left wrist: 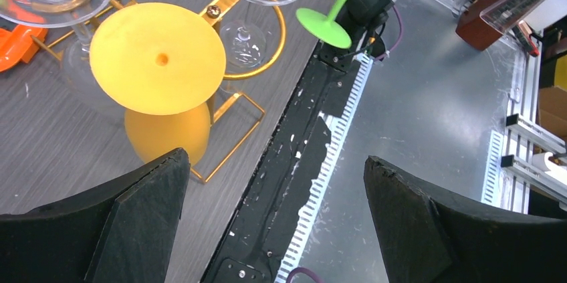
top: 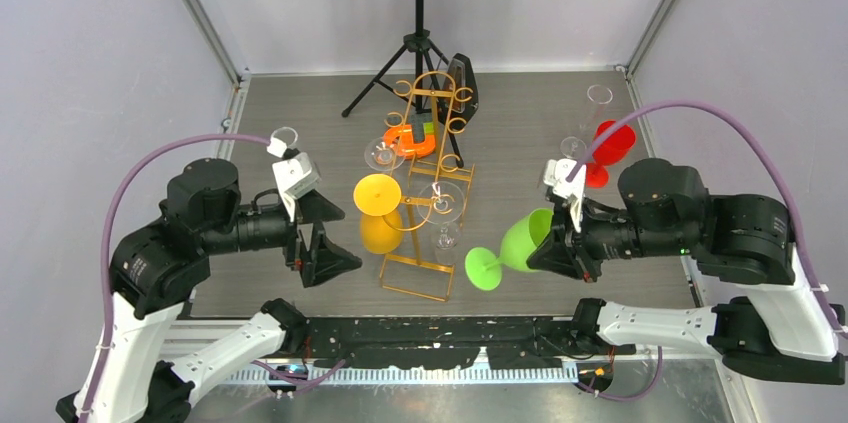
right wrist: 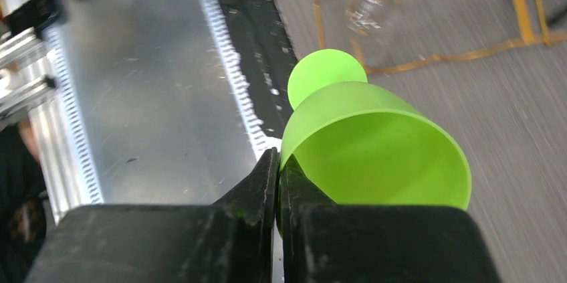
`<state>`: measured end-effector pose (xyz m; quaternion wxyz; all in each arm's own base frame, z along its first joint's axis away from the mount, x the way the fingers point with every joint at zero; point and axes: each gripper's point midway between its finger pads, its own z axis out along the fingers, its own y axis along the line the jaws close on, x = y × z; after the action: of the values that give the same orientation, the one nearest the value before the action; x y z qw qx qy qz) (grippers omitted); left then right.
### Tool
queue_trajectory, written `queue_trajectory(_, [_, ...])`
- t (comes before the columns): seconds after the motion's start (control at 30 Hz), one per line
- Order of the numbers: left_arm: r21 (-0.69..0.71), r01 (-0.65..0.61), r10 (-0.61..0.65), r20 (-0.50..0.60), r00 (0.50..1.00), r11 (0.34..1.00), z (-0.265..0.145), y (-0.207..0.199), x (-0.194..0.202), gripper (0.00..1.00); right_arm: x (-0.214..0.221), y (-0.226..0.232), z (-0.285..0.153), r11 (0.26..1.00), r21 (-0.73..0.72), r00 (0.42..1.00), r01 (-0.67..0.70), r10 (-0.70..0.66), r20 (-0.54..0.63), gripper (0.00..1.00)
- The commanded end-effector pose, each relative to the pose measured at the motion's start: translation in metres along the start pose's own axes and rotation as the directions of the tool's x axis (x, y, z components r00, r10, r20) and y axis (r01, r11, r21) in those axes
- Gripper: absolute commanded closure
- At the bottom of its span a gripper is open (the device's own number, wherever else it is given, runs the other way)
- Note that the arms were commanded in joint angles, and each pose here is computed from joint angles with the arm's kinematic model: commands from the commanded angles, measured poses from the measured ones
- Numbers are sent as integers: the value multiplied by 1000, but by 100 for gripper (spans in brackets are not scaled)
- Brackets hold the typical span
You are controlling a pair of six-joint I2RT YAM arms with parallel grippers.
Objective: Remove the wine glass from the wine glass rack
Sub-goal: Place the wine glass at the center of the board.
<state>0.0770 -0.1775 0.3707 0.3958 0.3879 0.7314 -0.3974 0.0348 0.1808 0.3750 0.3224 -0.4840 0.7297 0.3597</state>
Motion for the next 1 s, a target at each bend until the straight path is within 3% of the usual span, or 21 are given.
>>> queue_trajectory(0.0, [-45,-11,14,82,997,999,1,7,-18,0,17,-59,1,917,364,984,-163,180,-12,94])
queue_trajectory(0.2, [-62,-3,13,152,988,998,-2,7,-34,0,34,-109,9,782,568,952,-255,307,3,95])
queue_trajectory(0.43, [-84,26,-14,133,991,996,5,16,-28,0,46,-159,29,717,620,920,-318,392,19,95])
queue_trajectory(0.67, [-108,52,-38,126,991,993,9,23,-25,1,66,-226,26,584,682,854,-440,507,117,95])
queue_trajectory(0.97, [-90,69,-59,115,992,994,15,23,-20,0,114,-295,2,344,809,770,-477,607,196,95])
